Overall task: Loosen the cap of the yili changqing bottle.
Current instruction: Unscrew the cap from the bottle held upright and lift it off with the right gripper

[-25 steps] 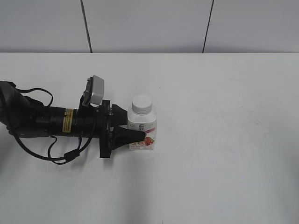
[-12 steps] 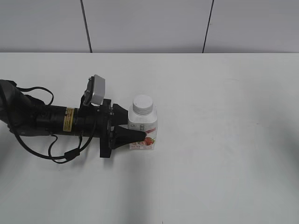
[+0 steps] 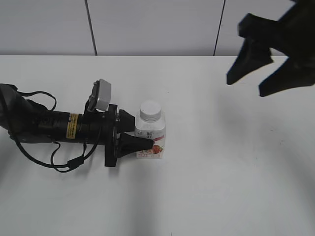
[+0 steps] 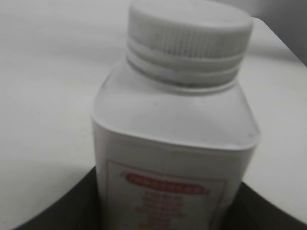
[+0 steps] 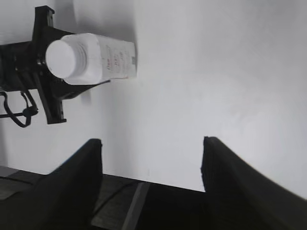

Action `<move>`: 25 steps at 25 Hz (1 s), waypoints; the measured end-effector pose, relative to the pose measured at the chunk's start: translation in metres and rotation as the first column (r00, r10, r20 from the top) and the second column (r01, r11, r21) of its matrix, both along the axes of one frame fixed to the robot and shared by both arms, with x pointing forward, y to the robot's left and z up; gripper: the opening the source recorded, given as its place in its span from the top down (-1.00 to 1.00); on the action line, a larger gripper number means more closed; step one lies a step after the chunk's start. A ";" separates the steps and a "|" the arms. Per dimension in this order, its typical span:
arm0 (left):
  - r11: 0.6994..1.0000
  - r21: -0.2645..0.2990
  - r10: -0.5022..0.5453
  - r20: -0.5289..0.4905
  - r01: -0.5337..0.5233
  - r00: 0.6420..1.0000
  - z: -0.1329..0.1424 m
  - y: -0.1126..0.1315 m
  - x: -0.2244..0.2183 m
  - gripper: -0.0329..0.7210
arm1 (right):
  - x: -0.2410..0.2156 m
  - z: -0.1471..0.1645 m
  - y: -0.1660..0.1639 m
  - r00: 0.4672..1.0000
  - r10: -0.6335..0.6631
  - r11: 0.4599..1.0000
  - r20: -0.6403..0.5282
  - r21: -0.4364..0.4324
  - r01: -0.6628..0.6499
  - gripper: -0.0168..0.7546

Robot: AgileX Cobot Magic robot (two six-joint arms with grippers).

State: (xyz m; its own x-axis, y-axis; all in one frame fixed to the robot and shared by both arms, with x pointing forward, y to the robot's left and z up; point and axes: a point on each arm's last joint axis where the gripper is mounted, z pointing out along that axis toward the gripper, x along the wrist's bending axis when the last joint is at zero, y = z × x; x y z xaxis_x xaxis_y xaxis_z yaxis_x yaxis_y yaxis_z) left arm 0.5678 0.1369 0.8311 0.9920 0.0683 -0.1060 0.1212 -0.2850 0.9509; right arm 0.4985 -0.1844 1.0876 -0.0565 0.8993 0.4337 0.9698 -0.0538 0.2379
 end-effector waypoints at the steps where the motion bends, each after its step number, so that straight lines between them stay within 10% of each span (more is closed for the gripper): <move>1: 1.000 0.001 -0.003 0.000 0.003 1.000 0.000 0.000 0.000 -0.09 | 0.007 -0.001 0.010 1.000 0.004 1.000 -0.013 0.003 -0.004 -0.38; 25: 1.000 0.003 -0.020 0.005 0.020 1.000 0.000 0.000 -0.001 -0.09 | 0.081 -0.056 0.172 0.984 0.106 0.980 -0.142 -0.154 -0.128 -0.41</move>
State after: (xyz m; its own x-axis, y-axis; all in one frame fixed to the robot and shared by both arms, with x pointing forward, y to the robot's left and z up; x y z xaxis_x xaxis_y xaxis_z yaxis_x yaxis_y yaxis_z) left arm 0.5671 0.1367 0.8313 0.9937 0.0490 -0.1009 0.1108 -0.2898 0.9506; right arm 0.5791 -0.0122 1.0314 -0.1173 0.9488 0.2932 0.9905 0.0906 0.1031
